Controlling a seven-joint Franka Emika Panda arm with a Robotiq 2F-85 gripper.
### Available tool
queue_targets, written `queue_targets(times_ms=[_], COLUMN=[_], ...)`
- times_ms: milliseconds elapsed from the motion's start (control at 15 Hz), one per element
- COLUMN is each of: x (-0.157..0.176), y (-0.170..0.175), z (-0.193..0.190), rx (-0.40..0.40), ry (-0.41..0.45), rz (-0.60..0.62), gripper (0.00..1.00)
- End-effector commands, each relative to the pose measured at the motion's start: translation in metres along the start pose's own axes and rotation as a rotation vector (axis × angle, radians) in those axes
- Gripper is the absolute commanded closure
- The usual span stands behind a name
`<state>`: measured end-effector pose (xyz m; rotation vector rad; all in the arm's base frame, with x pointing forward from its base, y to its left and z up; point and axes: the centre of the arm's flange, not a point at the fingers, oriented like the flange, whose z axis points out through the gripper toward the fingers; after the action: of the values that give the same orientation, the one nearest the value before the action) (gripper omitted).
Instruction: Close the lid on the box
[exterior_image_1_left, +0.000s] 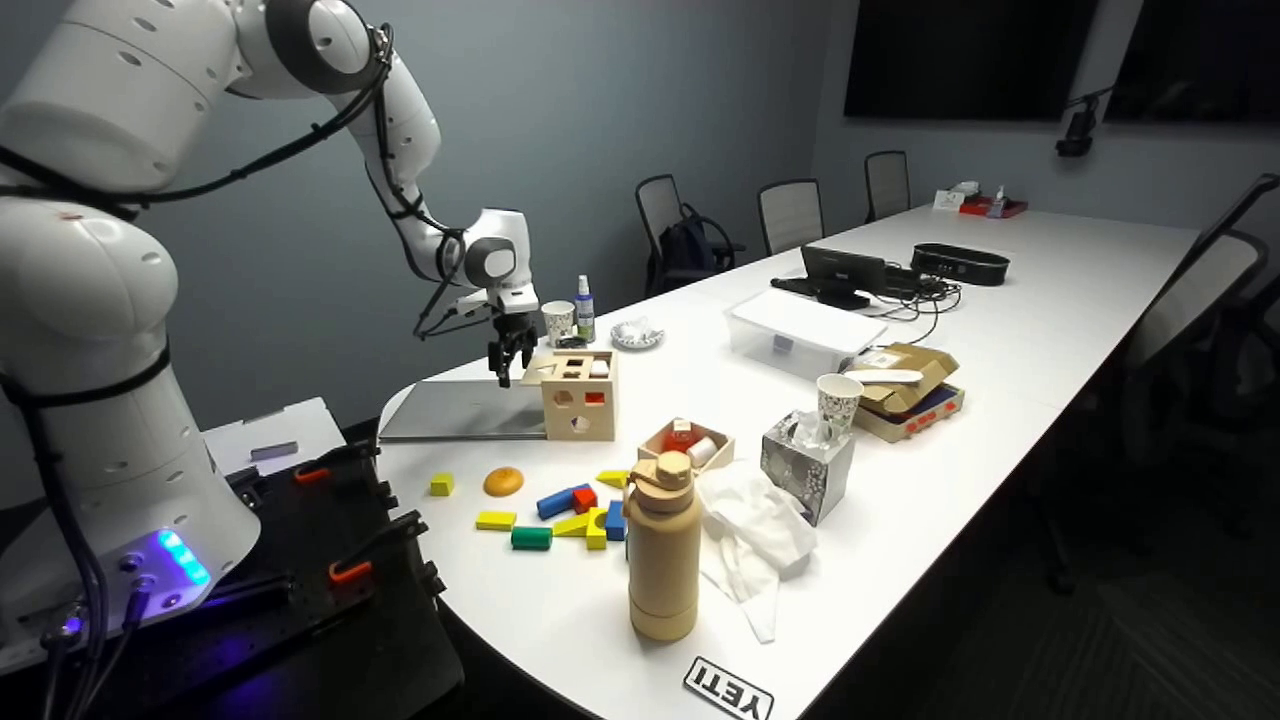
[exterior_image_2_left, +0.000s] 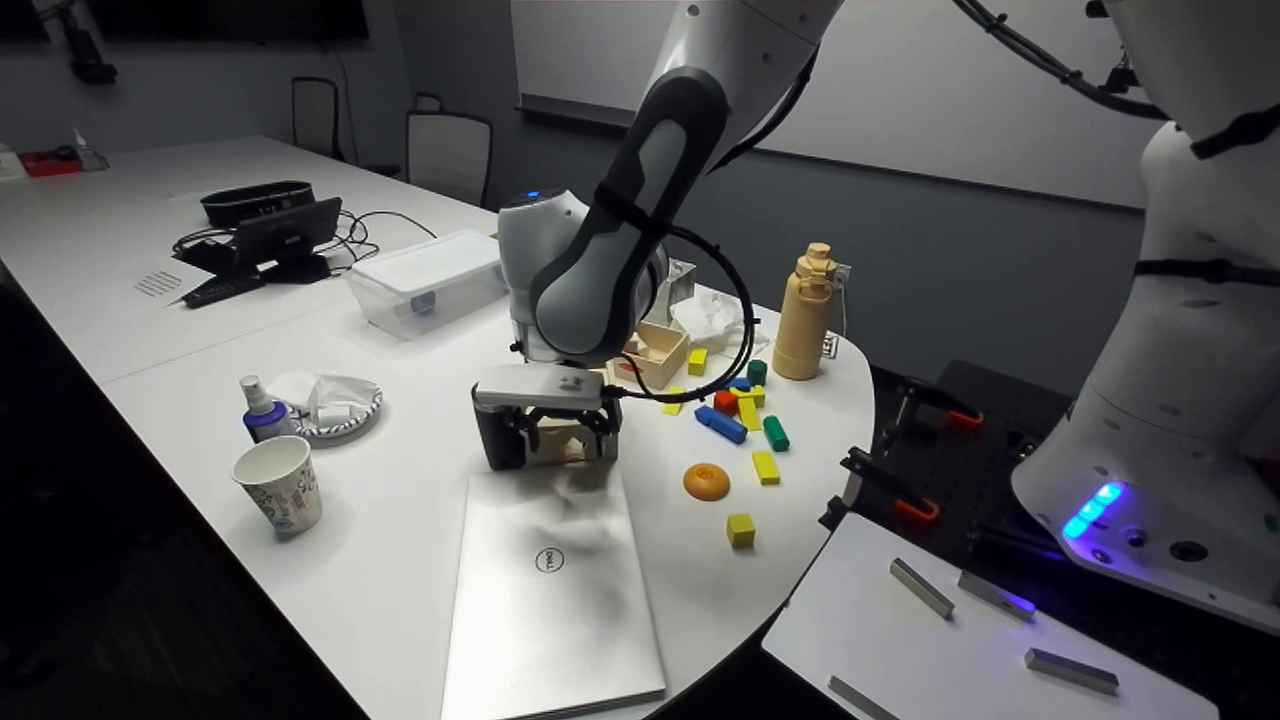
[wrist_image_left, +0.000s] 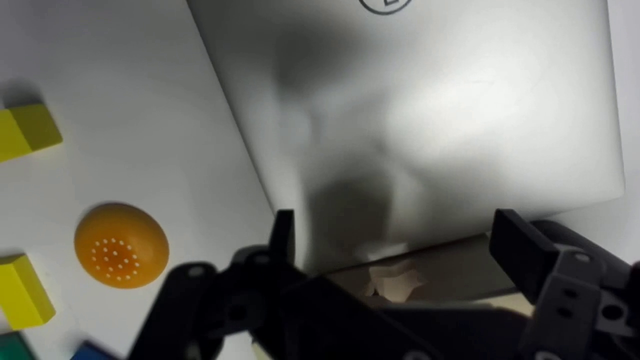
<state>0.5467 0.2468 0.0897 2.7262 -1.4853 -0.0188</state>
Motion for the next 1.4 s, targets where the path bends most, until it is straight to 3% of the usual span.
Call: queue_targets(times_ms=[0, 867, 1333], x=[0.006, 0.041, 0.03], y=[-0.007, -0.014, -0.009], z=[-0.005, -0.02, -0.042], rx=[-0.017, -0.006, 0.02], ry=[0.039, 0.048, 0.034], rz=[0.041, 0.054, 0.009], gripper=[0.0, 0.0, 0.0])
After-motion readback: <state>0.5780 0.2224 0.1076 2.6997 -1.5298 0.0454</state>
